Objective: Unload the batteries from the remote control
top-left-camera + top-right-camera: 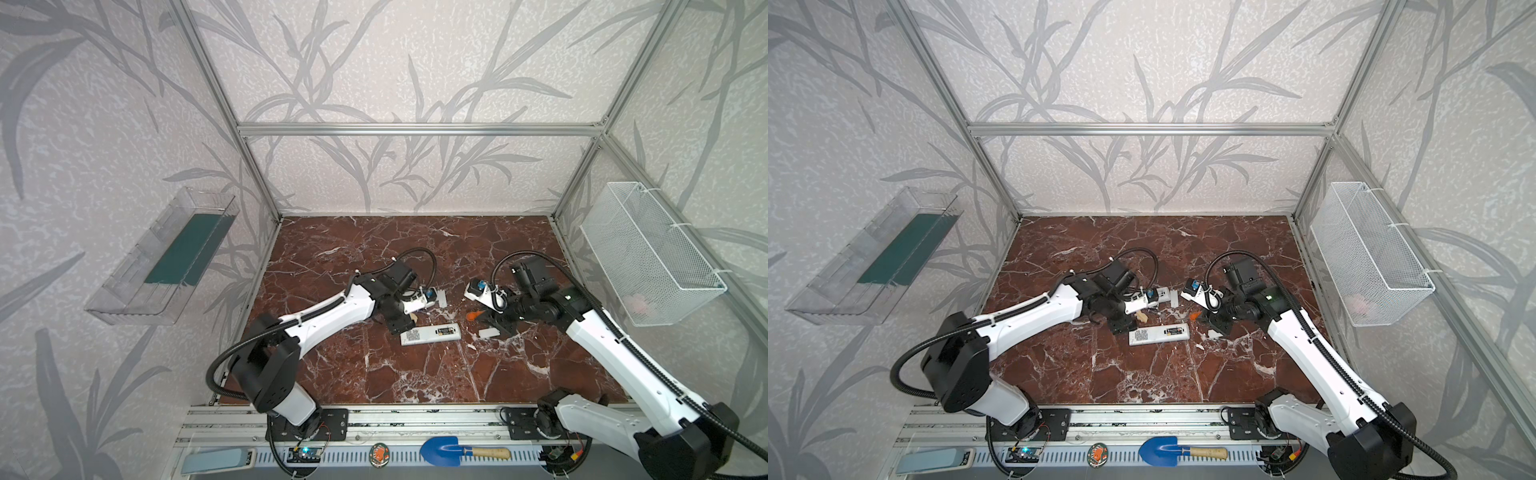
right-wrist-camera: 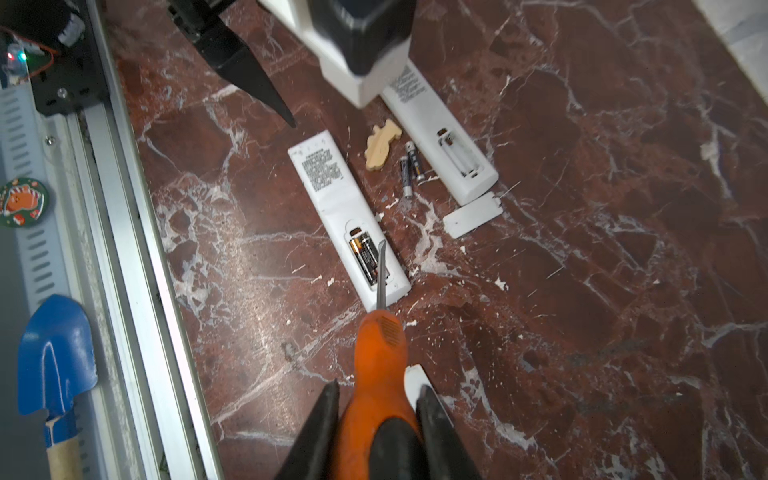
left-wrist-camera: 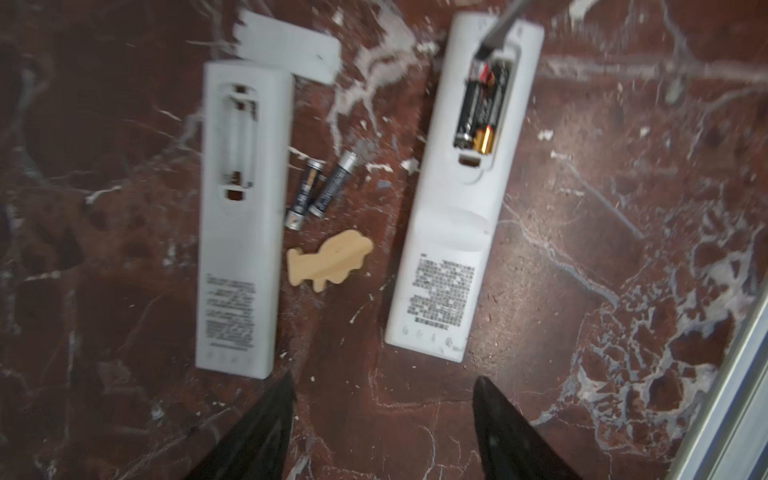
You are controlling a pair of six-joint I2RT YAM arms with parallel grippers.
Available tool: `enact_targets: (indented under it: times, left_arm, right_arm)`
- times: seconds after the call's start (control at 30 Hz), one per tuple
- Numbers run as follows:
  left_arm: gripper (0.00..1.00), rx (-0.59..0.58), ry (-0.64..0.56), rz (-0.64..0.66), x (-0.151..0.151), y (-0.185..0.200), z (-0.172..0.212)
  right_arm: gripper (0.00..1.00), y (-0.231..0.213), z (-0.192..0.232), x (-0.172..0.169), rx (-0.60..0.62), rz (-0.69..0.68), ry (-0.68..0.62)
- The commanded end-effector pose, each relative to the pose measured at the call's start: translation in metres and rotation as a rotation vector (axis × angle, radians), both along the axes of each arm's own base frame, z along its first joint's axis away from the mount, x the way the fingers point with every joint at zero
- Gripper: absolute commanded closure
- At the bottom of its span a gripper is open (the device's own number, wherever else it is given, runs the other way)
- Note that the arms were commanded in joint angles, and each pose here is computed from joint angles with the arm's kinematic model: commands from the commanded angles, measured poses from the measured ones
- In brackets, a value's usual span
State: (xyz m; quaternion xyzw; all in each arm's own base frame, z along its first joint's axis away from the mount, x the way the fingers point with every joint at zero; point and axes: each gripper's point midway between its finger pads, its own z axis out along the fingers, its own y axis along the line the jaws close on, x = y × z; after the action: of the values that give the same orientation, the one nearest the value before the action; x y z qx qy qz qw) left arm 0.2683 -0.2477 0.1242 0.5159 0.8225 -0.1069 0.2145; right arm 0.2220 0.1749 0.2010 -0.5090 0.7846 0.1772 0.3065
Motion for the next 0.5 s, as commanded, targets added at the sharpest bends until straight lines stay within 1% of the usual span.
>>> enact_targets:
  times: [0.0,0.07,0.17,0.3,0.37,0.4,0.47]
  left_arm:
    - [0.25,-0.319,0.07,0.26,0.02,-0.007,0.062]
    - [0.24,-0.531,0.136,0.418,0.039,-0.004,0.092]
    - [0.24,-0.788,0.234,0.545,0.055,-0.006,0.128]
    - [0.26,-1.031,0.271,0.598,0.066,-0.014,0.161]
    - [0.28,-1.171,0.319,0.645,0.073,-0.016,0.172]
    - [0.28,-1.224,0.32,0.626,0.075,-0.019,0.178]
    - [0.31,-1.323,0.376,0.612,0.079,-0.026,0.188]
  right_arm:
    - [1.0,0.016,0.039,0.013,0.194,-0.018,-0.082]
    - [1.0,0.019,0.055,0.024,0.263,-0.052,-0.133]
    - [1.0,0.021,0.075,0.039,0.338,-0.097,-0.182]
    - [1.0,0.029,0.101,0.052,0.443,-0.12,-0.212]
    - [1.0,0.037,0.113,0.054,0.517,-0.107,-0.203]
    - [1.0,0.039,0.119,0.056,0.544,-0.11,-0.204]
    - [1.0,0.042,0.13,0.06,0.6,-0.125,-0.202]
